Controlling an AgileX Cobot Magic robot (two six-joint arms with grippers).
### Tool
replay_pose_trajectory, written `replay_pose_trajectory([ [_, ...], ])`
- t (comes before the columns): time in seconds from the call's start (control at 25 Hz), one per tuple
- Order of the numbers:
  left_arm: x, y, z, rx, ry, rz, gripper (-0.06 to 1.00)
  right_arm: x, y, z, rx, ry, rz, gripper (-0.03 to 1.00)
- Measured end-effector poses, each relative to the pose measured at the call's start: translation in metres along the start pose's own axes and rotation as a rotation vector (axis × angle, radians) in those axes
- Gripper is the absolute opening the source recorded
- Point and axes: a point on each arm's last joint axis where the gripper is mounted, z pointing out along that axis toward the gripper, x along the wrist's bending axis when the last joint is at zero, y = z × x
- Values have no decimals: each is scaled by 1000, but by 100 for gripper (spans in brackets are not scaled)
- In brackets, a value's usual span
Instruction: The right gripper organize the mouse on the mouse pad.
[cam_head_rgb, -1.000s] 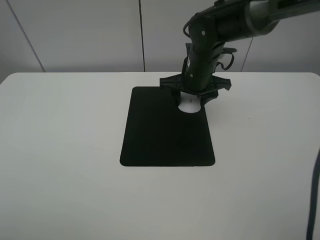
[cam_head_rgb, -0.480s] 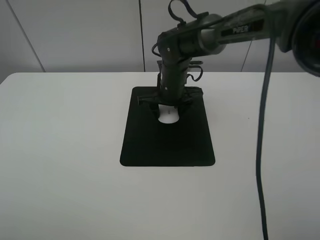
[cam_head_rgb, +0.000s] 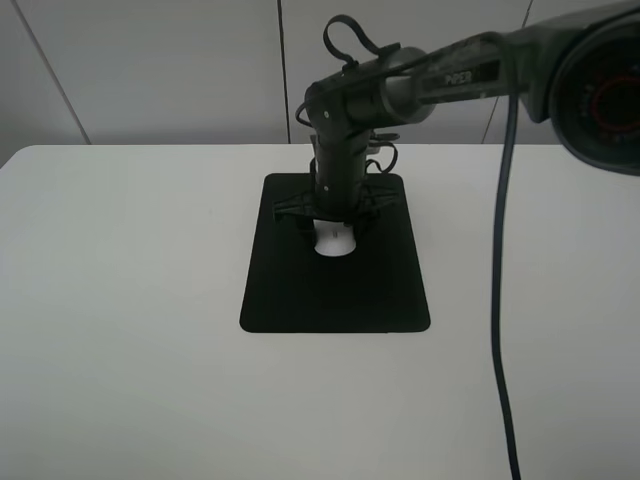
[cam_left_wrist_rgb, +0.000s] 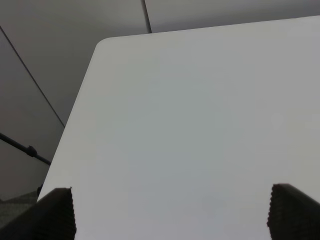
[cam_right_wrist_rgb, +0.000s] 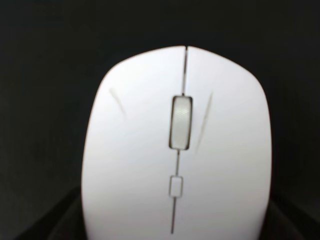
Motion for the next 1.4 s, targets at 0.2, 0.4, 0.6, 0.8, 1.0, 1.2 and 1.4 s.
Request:
replay_pose_trajectory([
  [0.2, 0, 0, 0, 0, 0, 0, 79, 0, 1, 2, -5, -6, 3, 62],
  [0.4, 0, 0, 0, 0, 0, 0, 79, 0, 0, 6, -1, -8, 3, 62],
  [0.6, 0, 0, 0, 0, 0, 0, 79, 0, 0, 6, -1, -8, 3, 62],
  [0.8, 0, 0, 0, 0, 0, 0, 79, 0, 0, 6, -1, -9, 3, 62],
  [1.0, 0, 0, 0, 0, 0, 0, 79, 0, 0, 6, -2, -11, 3, 65],
  [1.2, 0, 0, 0, 0, 0, 0, 79, 0, 0, 6, -2, -14, 1, 81],
  [1.4, 0, 0, 0, 0, 0, 0, 79, 0, 1, 3, -9, -10, 2, 83],
])
